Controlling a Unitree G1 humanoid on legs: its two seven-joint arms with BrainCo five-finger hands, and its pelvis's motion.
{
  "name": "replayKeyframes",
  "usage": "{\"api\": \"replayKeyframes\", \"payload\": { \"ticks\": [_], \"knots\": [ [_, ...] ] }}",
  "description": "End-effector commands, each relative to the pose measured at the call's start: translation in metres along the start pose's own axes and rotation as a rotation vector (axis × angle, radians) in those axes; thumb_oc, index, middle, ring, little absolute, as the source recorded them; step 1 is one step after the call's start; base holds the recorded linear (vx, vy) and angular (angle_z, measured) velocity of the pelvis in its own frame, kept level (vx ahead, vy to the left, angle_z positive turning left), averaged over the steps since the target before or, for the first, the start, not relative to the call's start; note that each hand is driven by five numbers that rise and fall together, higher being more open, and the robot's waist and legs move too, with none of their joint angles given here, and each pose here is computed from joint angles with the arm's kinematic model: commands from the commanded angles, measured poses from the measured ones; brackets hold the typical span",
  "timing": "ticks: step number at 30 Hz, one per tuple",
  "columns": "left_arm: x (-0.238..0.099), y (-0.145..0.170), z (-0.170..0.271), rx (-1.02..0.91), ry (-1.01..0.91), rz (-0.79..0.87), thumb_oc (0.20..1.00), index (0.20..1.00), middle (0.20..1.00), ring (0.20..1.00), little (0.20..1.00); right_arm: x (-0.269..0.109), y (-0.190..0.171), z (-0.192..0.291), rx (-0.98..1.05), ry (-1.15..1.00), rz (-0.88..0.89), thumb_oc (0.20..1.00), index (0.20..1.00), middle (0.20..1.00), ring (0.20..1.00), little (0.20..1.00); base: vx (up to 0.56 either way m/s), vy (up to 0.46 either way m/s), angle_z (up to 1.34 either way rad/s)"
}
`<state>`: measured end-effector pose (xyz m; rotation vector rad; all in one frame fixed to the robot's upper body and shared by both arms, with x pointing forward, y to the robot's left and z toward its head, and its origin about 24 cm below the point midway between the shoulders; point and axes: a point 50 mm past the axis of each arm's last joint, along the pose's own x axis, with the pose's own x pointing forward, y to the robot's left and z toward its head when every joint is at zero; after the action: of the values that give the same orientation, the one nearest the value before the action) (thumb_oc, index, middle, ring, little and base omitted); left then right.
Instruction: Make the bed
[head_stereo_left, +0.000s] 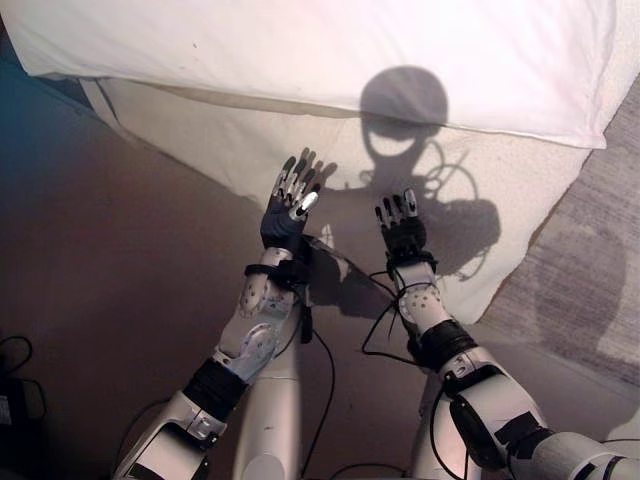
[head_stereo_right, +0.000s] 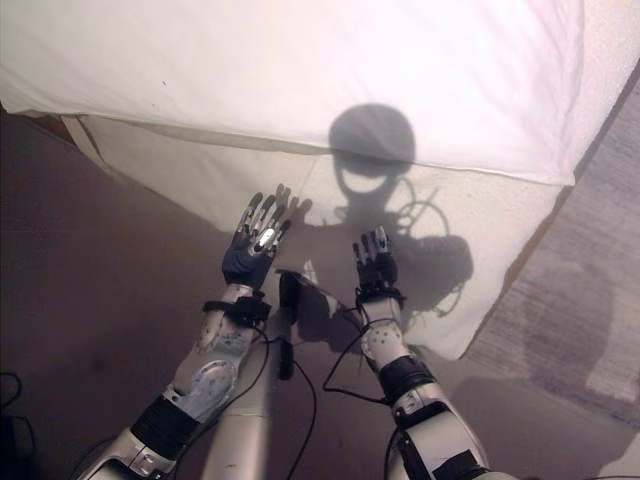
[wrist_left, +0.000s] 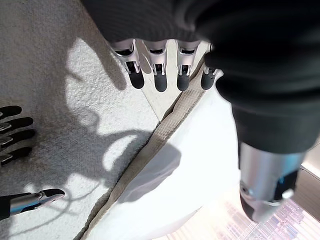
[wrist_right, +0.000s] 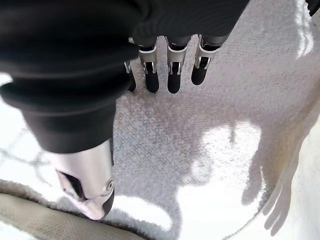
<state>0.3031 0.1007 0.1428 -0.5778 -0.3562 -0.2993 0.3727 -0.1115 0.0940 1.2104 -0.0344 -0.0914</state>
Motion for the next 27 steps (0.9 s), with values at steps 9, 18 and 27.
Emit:
{"api": "replayKeyframes", "payload": {
  "ticks": [9,18,27],
  "knots": [
    [-0.011,-0.022,0.022,-0.009,-0.117,-0.145,1.0,1.0,1.0,1.0,1.0,-0.016,0.073,0.052,-0.087,-0.175,0.512,1.0,1.0,1.0,1.0,1.0,0.0,-0.001,0.01],
    [-0.017,-0.015,0.029,0.005,-0.142,-0.124,1.0,1.0,1.0,1.0,1.0,-0.064,0.054,0.028,-0.14,-0.024,0.668,1.0,1.0,1.0,1.0,1.0,0.0,0.0,0.0],
    [-0.021,-0.011,0.032,0.016,-0.151,-0.106,1.0,1.0,1.0,1.0,1.0,-0.075,0.041,0.018,-0.102,0.028,0.645,1.0,1.0,1.0,1.0,1.0,0.0,-0.001,-0.03]
  ]
}}
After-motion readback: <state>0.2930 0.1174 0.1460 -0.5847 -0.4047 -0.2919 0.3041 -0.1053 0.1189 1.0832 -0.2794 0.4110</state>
